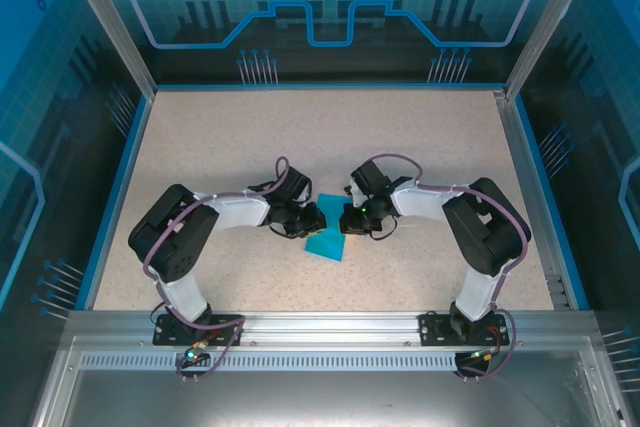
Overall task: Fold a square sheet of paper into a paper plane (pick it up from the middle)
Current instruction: Fold the triangle a second time at the center of the table.
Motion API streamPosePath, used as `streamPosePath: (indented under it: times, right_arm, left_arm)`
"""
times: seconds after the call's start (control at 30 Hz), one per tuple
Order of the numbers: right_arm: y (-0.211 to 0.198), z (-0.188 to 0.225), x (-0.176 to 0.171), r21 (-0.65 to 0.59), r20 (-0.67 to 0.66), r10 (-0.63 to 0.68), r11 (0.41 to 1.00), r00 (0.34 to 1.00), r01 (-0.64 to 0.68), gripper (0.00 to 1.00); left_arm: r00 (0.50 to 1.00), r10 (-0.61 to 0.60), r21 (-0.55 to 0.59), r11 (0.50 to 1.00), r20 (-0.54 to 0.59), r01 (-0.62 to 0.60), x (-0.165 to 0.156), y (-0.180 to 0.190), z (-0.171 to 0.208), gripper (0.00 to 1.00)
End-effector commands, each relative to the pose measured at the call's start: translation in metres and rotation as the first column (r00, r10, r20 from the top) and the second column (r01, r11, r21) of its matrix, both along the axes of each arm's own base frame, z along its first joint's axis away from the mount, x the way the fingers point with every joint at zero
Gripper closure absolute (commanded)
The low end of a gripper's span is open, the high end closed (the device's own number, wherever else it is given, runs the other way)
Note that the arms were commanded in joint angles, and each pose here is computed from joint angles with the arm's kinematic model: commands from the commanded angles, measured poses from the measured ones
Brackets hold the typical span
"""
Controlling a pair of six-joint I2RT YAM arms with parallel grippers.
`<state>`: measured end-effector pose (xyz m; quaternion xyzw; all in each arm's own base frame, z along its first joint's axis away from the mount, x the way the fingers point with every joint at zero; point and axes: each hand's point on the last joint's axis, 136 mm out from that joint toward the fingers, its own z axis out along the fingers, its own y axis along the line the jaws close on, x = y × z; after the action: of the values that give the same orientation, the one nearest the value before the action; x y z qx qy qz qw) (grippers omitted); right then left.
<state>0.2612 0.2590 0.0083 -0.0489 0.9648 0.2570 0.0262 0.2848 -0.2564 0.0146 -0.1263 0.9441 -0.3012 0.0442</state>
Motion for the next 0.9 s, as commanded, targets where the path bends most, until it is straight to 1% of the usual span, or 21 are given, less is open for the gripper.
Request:
streamPosePath:
  times: [0.0, 0.17, 0.27, 0.33, 0.4, 0.47, 0.53, 0.63, 0.73, 0.87]
  right_arm:
    - [-0.043, -0.044, -0.024, -0.238, -0.079, -0.023, 0.971, 0.997, 0.003, 0.92]
    - [-0.043, -0.044, -0.023, -0.237, -0.080, -0.022, 0.971, 0.997, 0.002, 0.92]
    - [-0.043, -0.044, -0.023, -0.238, -0.079, -0.020, 0.971, 0.997, 0.000, 0.92]
    - [-0.042, -0.042, -0.023, -0.235, -0.076, -0.017, 0.972, 0.997, -0.002, 0.92]
    - [-0.042, -0.042, -0.023, -0.234, -0.076, -0.017, 0.972, 0.997, -0.001, 0.92]
    - [-0.043, -0.042, -0.023, -0.235, -0.077, -0.017, 0.972, 0.997, -0.001, 0.92]
    - [-0.043, -0.043, -0.024, -0.236, -0.079, -0.018, 0.972, 0.997, -0.001, 0.92]
    - [-0.042, -0.044, -0.024, -0.234, -0.081, -0.019, 0.972, 0.997, -0.001, 0.92]
    - [-0.042, -0.044, -0.023, -0.233, -0.081, -0.019, 0.972, 0.997, -0.001, 0.92]
    - [-0.041, -0.044, -0.024, -0.229, -0.083, -0.019, 0.973, 0.996, 0.000, 0.92]
  left_arm:
    - [0.998, 0.068, 0.123, 0.990, 0.006, -0.068, 0.006, 0.037, -0.016, 0.79]
    - [0.997, 0.077, 0.121, 0.990, 0.008, -0.078, 0.010, 0.042, -0.013, 0.79]
    - [0.997, 0.047, 0.059, 0.997, 0.064, -0.051, 0.015, 0.033, 0.008, 0.79]
    - [0.992, 0.034, 0.004, 0.999, 0.123, -0.034, 0.018, 0.026, 0.030, 0.79]
    - [0.985, 0.029, -0.021, 0.999, 0.172, -0.026, 0.019, 0.025, 0.046, 0.78]
    - [0.981, 0.020, -0.055, 0.998, 0.195, -0.009, 0.017, 0.021, 0.056, 0.77]
    - [0.982, -0.007, -0.111, 0.993, 0.186, 0.028, 0.012, 0.010, 0.060, 0.77]
    - [0.987, -0.061, -0.150, 0.985, 0.146, 0.083, 0.001, -0.009, 0.053, 0.78]
    - [0.991, -0.086, -0.147, 0.984, 0.104, 0.101, -0.004, -0.019, 0.038, 0.80]
    - [0.995, -0.084, -0.139, 0.986, 0.044, 0.090, -0.007, -0.021, 0.020, 0.82]
